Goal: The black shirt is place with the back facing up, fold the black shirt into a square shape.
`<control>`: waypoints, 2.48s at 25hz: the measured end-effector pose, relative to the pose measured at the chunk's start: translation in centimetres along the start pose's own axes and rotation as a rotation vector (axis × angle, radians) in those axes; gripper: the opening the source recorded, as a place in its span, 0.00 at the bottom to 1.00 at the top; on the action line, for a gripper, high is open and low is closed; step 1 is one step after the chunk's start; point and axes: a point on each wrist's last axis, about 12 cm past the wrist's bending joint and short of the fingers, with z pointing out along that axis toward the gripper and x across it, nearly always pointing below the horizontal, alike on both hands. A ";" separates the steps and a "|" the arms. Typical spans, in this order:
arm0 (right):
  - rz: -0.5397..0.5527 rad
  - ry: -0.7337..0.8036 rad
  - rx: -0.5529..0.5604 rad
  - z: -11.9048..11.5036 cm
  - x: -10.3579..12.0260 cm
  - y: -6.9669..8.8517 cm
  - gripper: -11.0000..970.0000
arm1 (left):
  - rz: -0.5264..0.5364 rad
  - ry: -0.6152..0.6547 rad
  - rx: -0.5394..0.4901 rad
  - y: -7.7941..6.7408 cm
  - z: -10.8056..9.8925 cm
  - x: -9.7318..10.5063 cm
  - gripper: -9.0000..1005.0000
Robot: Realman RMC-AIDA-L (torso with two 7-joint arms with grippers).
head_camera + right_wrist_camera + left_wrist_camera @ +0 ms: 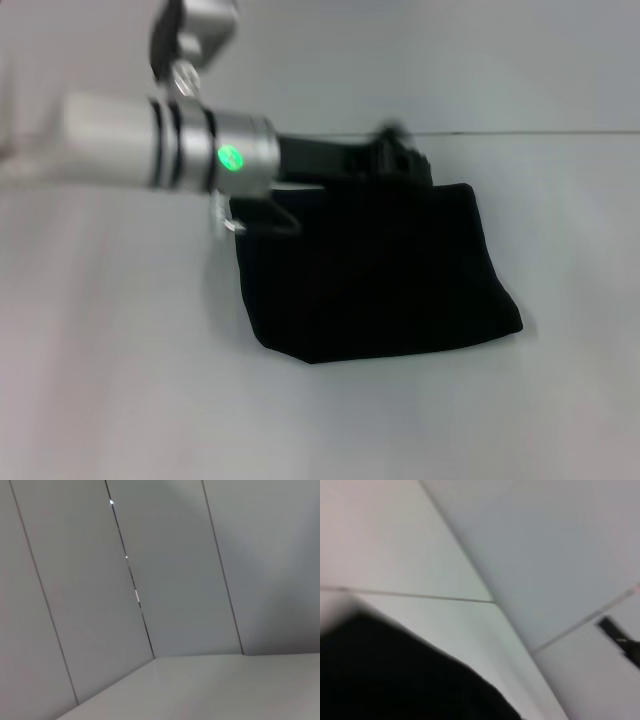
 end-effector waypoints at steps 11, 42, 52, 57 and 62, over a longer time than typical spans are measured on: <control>-0.019 0.033 0.008 0.0 0.3 -0.2 0.91 | -0.104 -0.225 0.265 0.5 3.6 9.7 0.11; 0.633 0.660 -0.096 8.1 3.4 4.0 0.90 | 0.733 0.032 0.181 3.5 -7.7 9.9 0.95; 0.648 0.737 -0.049 11.4 5.9 5.9 0.90 | 0.817 0.123 0.125 4.1 -8.5 10.1 0.95; 0.631 0.739 -0.029 12.5 6.5 6.6 0.89 | 0.827 0.120 0.116 4.2 -8.5 10.1 0.95; 0.631 0.728 -0.006 13.0 7.1 6.8 0.89 | 0.827 0.117 0.110 4.3 -8.6 10.0 0.95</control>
